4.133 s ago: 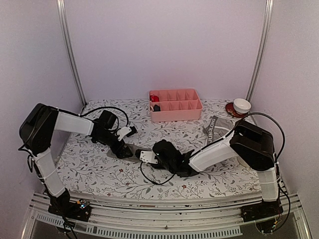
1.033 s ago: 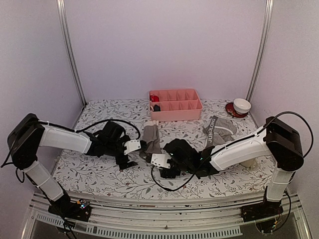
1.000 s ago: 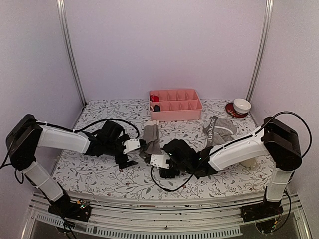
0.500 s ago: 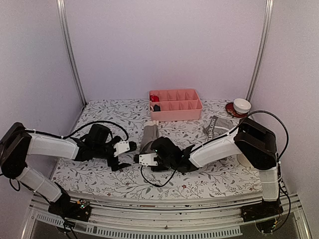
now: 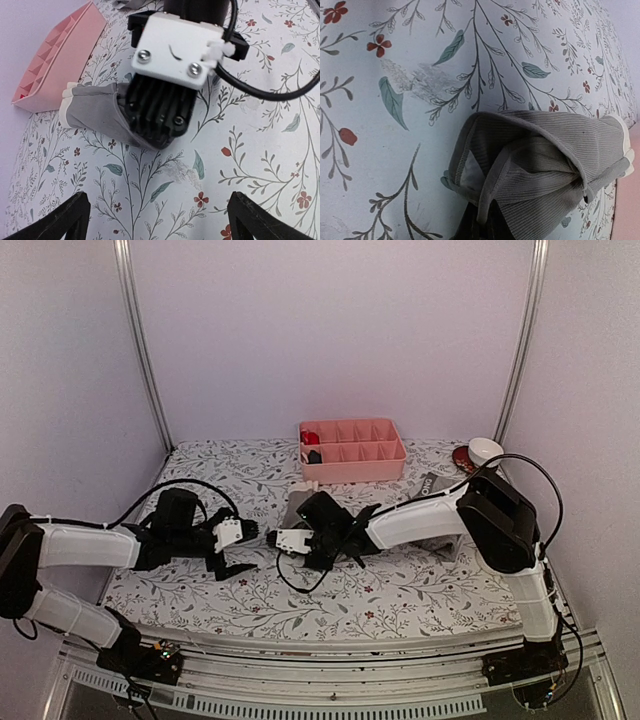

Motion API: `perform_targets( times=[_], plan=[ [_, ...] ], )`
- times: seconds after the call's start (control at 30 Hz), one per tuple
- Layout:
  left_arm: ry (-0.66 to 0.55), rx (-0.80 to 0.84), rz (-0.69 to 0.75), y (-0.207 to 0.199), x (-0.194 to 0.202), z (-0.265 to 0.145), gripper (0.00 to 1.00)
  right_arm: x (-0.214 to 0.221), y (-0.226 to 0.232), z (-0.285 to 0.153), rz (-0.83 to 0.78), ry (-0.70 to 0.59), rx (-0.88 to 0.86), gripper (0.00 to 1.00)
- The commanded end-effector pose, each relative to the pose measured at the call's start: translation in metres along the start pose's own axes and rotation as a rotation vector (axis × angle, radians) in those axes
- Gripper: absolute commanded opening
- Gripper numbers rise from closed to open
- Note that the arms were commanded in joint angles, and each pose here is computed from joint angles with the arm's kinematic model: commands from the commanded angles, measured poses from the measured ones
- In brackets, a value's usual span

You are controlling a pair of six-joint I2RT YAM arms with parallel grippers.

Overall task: Roll the underwear
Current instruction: Pick up the underwear from the center of the board, then roll the underwear at the center of the board.

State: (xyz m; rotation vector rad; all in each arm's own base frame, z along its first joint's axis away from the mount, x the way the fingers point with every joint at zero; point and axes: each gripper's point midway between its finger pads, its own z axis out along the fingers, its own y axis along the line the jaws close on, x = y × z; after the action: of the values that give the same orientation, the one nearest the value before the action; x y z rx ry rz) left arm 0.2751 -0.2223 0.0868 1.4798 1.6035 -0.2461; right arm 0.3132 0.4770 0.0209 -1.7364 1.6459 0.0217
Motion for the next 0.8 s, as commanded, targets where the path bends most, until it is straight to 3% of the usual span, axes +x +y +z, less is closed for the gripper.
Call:
perform_targets(
  times=[0.0,0.13,0.37,0.47,0.77],
  plan=[
    [-0.068,-0.035,0.138,-0.010,0.000,-0.009,0.98,-0.003,0.052,-0.009,0.160,0.000,-0.332,0.02],
    [-0.139,-0.078,0.261,-0.024,-0.004,-0.021,0.94,-0.030,0.066,-0.032,0.283,-0.064,-0.499,0.02],
    [-0.239,-0.076,0.367,-0.046,-0.026,-0.035,0.74,-0.034,0.088,-0.037,0.459,-0.020,-0.672,0.02],
    [-0.226,-0.058,0.387,-0.054,-0.026,-0.031,0.69,-0.033,0.093,-0.032,0.536,-0.010,-0.744,0.02],
    [-0.146,-0.003,0.512,-0.087,-0.013,-0.010,0.67,-0.020,0.085,-0.018,0.746,-0.044,-0.924,0.02]
  ],
)
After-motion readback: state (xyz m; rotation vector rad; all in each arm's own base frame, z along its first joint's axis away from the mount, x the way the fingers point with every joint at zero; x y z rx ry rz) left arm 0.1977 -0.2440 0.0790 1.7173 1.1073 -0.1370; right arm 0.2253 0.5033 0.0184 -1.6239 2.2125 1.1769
